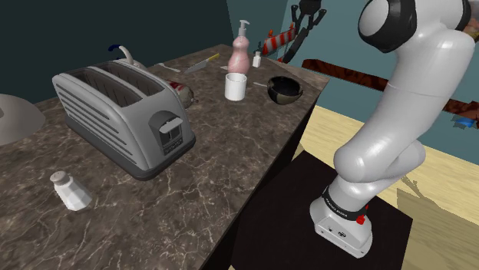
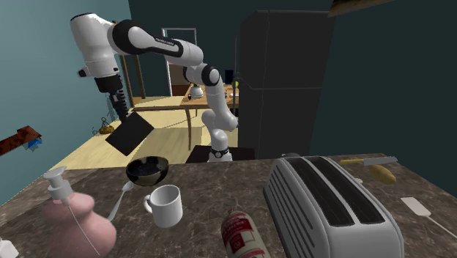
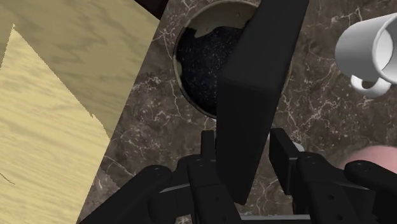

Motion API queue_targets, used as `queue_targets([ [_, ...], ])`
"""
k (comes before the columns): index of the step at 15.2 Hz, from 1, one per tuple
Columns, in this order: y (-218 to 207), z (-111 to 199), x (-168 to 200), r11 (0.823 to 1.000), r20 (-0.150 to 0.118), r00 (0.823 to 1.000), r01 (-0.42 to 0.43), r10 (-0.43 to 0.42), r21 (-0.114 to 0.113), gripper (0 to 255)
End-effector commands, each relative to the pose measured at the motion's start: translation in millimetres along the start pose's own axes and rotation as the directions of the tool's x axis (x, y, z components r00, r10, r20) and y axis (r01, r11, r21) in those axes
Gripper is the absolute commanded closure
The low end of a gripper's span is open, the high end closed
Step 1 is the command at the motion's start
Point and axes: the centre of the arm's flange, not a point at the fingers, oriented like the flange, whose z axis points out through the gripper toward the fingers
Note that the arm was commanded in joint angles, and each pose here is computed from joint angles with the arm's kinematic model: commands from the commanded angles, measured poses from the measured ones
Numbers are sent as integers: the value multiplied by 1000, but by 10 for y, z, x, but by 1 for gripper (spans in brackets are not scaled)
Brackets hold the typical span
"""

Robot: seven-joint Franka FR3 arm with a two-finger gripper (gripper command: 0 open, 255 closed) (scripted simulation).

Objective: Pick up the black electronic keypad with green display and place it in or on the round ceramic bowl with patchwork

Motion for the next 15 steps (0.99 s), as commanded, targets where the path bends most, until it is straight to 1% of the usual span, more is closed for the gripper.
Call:
queue_targets([
  [1, 2, 97, 12, 1000, -1, 1000, 0, 0, 0, 255],
  [15, 15, 830, 101, 1000, -1, 1000, 0, 0, 0, 255],
])
